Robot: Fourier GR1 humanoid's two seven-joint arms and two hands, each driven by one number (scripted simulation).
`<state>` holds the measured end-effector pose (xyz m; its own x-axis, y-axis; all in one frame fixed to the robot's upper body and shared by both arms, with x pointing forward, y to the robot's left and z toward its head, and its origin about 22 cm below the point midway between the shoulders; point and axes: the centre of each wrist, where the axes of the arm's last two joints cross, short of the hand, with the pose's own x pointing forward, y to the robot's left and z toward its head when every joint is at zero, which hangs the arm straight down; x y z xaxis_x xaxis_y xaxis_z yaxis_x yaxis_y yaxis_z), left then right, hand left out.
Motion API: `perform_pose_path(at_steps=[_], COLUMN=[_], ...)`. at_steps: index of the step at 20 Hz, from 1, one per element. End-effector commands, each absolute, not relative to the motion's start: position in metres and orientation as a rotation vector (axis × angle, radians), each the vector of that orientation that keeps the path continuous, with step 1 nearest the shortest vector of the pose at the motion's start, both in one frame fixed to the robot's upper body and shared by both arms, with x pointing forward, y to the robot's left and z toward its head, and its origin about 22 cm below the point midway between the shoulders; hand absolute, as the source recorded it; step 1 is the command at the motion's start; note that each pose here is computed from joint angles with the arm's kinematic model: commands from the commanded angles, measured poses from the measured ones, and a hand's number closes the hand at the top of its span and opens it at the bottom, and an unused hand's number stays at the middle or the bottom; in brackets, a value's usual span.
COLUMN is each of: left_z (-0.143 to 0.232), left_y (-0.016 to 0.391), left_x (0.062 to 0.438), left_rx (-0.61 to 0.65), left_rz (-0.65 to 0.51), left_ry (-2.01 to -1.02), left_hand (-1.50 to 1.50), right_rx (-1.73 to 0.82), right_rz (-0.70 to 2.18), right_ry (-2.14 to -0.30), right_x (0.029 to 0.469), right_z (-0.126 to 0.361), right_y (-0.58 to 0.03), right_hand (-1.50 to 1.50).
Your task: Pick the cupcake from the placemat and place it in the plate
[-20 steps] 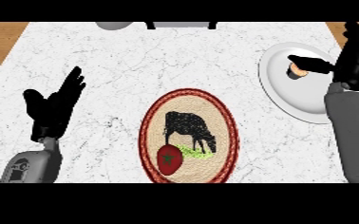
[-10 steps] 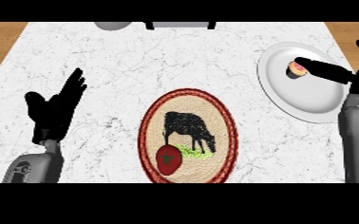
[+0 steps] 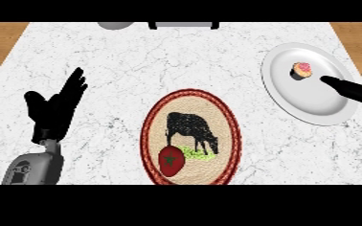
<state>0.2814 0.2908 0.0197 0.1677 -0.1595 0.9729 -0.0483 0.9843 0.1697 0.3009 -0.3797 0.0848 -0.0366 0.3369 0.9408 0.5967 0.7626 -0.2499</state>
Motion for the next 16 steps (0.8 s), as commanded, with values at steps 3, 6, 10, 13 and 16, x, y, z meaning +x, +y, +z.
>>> perform_pose_path(at_steps=[3,6,10,13,16], left_z=[0.022,0.017,0.024,0.023,0.011], left_y=[0.269,0.295,0.293,0.284,0.283], left_x=[0.289,0.273,0.269,0.282,0.282], left_rx=[0.172,0.168,0.168,0.168,0.163], left_rz=[-0.080,-0.082,-0.084,-0.079,-0.055], left_ry=[-1.409,-1.405,-1.383,-1.405,-1.409], left_hand=[0.00,0.00,0.00,0.00,0.00], right_rx=[-0.754,-0.801,-0.810,-0.848,-0.850], right_rz=[-0.258,-0.272,-0.243,-0.214,-0.241], right_ry=[-1.671,-1.627,-1.602,-1.564,-1.537], right_x=[0.270,0.260,0.241,0.240,0.223], right_z=[0.080,0.076,0.073,0.069,0.060], right_y=[-0.418,-0.407,-0.441,-0.430,-0.430], right_hand=[-1.50,-1.50,-1.50,-1.50,-1.50])
